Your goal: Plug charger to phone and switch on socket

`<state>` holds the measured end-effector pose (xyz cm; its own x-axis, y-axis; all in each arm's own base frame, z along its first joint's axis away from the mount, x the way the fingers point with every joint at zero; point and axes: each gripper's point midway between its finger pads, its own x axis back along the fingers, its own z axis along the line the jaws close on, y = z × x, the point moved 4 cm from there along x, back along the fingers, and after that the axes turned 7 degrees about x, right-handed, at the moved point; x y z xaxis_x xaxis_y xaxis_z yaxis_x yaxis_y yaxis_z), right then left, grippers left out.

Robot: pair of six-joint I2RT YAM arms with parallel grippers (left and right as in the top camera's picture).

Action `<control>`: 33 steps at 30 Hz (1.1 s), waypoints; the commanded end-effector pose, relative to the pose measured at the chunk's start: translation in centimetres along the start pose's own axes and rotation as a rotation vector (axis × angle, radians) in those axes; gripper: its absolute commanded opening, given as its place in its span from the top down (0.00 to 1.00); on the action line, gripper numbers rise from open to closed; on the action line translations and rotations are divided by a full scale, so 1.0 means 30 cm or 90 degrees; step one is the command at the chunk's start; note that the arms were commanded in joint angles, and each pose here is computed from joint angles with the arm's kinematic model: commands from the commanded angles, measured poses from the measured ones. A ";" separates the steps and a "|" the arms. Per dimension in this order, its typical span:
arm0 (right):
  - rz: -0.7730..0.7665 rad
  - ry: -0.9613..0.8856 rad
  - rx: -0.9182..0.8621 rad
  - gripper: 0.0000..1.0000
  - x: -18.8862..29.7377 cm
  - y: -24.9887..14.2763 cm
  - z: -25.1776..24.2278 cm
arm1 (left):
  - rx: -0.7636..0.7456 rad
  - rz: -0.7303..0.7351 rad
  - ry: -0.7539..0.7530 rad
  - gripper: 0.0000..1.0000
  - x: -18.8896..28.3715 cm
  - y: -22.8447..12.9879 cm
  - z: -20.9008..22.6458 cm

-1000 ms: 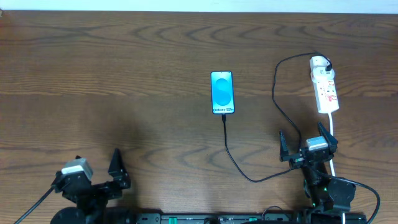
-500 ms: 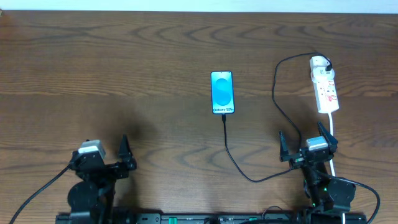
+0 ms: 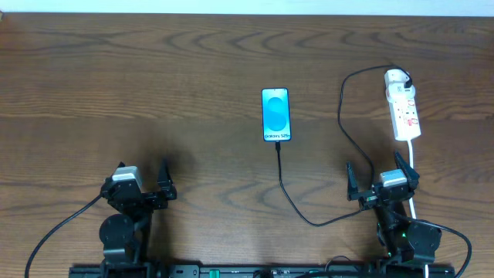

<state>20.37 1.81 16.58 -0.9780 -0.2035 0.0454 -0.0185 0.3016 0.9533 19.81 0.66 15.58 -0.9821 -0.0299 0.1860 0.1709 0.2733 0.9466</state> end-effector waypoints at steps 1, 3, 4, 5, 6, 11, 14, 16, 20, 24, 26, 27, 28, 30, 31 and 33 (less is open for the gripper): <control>-0.001 0.006 0.006 0.01 0.000 0.000 0.007 | -0.044 -0.009 -0.017 0.05 -0.008 -0.009 -0.006; -0.001 0.006 0.006 0.01 0.000 0.000 0.007 | -0.057 -0.027 -0.021 0.05 -0.017 -0.009 -0.006; -0.001 0.006 0.006 0.01 0.000 0.000 0.007 | -0.057 -0.040 -0.024 0.05 -0.023 -0.008 -0.007; -0.001 0.006 0.006 0.01 0.000 0.000 0.007 | -0.057 -0.044 -0.027 0.05 -0.027 -0.012 -0.008; -0.001 0.006 0.006 0.01 0.000 0.000 0.007 | -0.057 -0.040 -0.029 0.05 -0.026 -0.015 -0.009; -0.001 0.006 0.006 0.01 0.000 0.000 0.007 | -0.060 -0.018 -0.031 0.05 -0.027 -0.039 -0.012; -0.001 0.006 0.006 0.01 0.000 0.000 0.007 | -0.069 -0.018 -0.031 0.05 -0.027 -0.039 -0.013; -0.001 0.006 0.006 0.01 0.000 0.000 0.007 | -0.069 -0.018 -0.032 0.05 -0.027 -0.040 -0.013; -0.001 0.006 0.007 0.01 0.000 0.000 0.007 | -0.069 -0.018 -0.032 0.05 -0.027 -0.039 -0.013; -0.001 0.006 0.006 0.01 0.000 0.000 0.007 | -0.068 -0.018 -0.032 0.05 -0.027 -0.039 -0.013; -0.001 0.006 0.006 0.01 0.000 0.000 0.007 | -0.068 -0.018 -0.032 0.05 -0.027 -0.040 -0.013; -0.001 0.006 0.006 0.01 0.000 0.000 0.007 | -0.068 -0.018 -0.032 0.05 -0.027 -0.040 -0.013; -0.001 0.006 0.006 0.01 0.000 0.000 0.007 | -0.068 -0.018 -0.031 0.05 -0.027 -0.039 -0.013; -0.001 0.006 0.006 0.01 0.000 0.000 0.007 | -0.071 -0.019 -0.031 0.05 -0.027 -0.039 -0.013; -0.001 0.006 0.006 0.01 0.000 0.000 0.007 | -0.071 -0.018 -0.031 0.05 -0.027 -0.039 -0.013; -0.001 0.006 0.006 0.01 0.000 0.000 0.007 | -0.070 -0.018 -0.032 0.05 -0.027 -0.040 -0.013</control>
<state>20.37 1.81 16.58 -0.9780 -0.2035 0.0454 -0.0185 0.3016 0.9533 20.46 0.16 15.80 -0.9942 0.0008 0.1075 0.1058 0.1850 0.9770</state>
